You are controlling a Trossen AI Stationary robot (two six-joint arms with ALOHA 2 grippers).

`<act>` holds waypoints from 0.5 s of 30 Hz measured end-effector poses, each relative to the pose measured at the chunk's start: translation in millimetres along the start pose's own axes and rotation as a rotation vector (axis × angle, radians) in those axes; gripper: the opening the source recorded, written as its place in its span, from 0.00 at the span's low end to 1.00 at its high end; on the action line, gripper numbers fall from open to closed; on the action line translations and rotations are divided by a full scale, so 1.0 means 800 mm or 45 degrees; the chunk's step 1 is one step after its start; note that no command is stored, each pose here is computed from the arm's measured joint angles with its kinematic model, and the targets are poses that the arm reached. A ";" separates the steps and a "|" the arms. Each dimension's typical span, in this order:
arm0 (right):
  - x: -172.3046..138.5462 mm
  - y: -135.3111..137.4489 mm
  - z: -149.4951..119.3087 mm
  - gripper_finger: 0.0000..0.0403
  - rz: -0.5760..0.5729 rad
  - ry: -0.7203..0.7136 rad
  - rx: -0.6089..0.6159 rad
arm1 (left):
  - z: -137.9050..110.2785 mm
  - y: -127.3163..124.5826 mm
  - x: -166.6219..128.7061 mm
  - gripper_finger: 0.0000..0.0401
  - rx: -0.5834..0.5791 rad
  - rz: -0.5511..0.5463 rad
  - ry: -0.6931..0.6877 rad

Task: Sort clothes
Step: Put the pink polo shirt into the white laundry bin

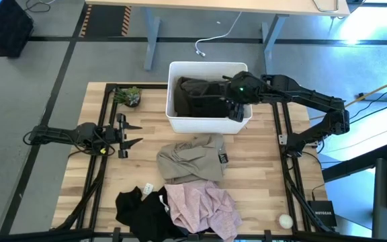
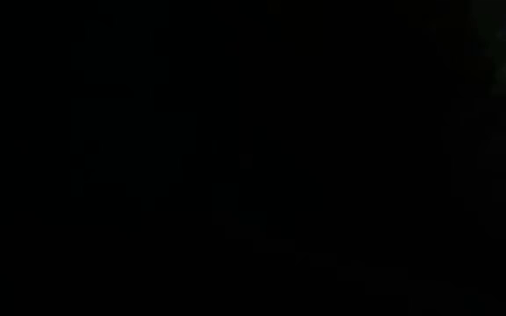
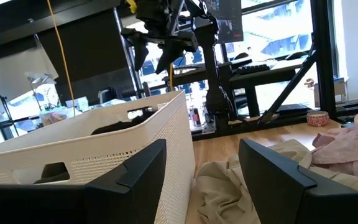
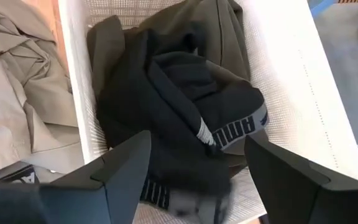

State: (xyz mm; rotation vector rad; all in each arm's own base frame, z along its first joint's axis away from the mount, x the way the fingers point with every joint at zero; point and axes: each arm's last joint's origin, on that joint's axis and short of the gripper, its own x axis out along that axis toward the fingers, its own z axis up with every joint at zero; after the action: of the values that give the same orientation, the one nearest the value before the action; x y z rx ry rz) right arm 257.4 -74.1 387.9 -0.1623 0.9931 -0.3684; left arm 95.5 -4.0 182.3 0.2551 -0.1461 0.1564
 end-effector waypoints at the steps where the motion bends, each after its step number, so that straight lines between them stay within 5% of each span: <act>1: 0.000 0.000 0.000 0.68 0.000 0.000 0.003 | 0.000 0.000 0.000 0.49 0.000 0.000 0.000; 8: -0.002 0.012 0.002 0.68 0.163 -0.030 0.052 | 0.000 0.000 0.000 0.49 0.000 0.000 0.000; 15: -0.015 0.059 0.014 0.68 0.270 -0.128 -0.067 | 0.000 0.000 0.000 0.49 0.000 0.000 0.000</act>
State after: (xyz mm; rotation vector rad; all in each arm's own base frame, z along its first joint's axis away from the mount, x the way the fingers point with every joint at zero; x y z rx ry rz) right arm 271.7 -26.7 389.3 -0.1208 0.9109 -0.1391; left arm 95.4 -4.0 182.3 0.2554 -0.1463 0.1565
